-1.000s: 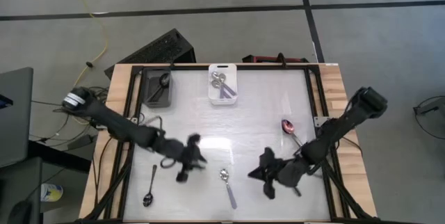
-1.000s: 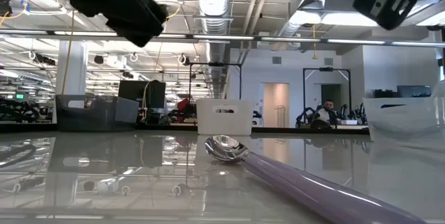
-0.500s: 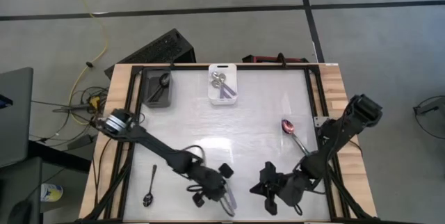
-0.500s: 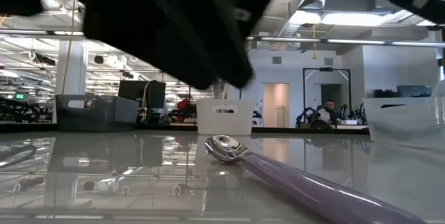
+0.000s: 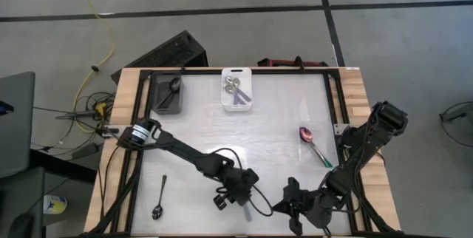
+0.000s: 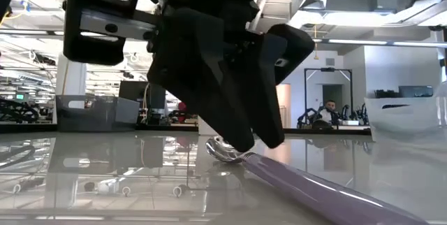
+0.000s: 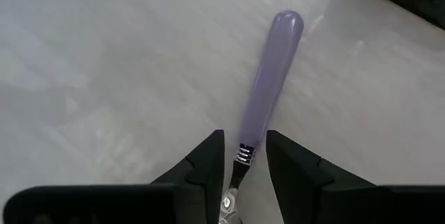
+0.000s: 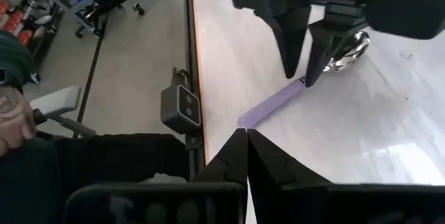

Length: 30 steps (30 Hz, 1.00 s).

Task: Sort silverware by color (type)
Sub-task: Put the purple spoon into the white bin

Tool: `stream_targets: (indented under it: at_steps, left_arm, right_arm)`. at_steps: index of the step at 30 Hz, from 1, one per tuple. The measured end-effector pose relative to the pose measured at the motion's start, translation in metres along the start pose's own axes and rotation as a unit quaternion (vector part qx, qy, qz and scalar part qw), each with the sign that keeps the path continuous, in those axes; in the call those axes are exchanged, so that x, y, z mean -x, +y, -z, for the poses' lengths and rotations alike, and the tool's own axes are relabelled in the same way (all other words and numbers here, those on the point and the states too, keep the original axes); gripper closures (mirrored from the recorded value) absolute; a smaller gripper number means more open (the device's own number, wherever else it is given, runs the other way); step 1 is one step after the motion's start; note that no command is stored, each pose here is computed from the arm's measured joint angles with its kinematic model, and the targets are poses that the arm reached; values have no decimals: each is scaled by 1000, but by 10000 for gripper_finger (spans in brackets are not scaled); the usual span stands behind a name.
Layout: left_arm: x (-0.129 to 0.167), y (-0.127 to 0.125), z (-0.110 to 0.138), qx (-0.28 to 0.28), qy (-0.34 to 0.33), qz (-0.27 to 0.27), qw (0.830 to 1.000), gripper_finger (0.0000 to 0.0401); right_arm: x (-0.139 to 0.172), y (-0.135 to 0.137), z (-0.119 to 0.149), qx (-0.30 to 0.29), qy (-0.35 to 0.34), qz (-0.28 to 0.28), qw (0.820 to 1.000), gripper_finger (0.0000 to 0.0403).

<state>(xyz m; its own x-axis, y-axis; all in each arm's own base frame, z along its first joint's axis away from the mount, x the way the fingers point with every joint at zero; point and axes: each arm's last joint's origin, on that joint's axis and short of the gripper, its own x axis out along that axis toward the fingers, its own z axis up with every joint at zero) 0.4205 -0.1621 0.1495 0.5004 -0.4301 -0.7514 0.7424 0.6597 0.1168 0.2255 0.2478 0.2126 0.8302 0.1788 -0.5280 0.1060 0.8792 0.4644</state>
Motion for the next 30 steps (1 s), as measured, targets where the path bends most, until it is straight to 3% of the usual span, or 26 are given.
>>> stream_targets:
  at_steps: [19, 26, 30]
  left_arm:
    - [-5, -5, 15, 1, 24, -3, 1000, 309]
    - [-4, -6, 17, 4, 40, -17, 999, 381]
    - [-4, -5, 17, 11, 42, -21, 999, 386]
  right_arm:
    - [-2, -4, -2, 3, 2, 11, 1000, 376]
    - [-3, -4, -3, 1, -1, 10, 1000, 376]
    - [-3, -4, -3, -2, -1, 10, 1000, 376]
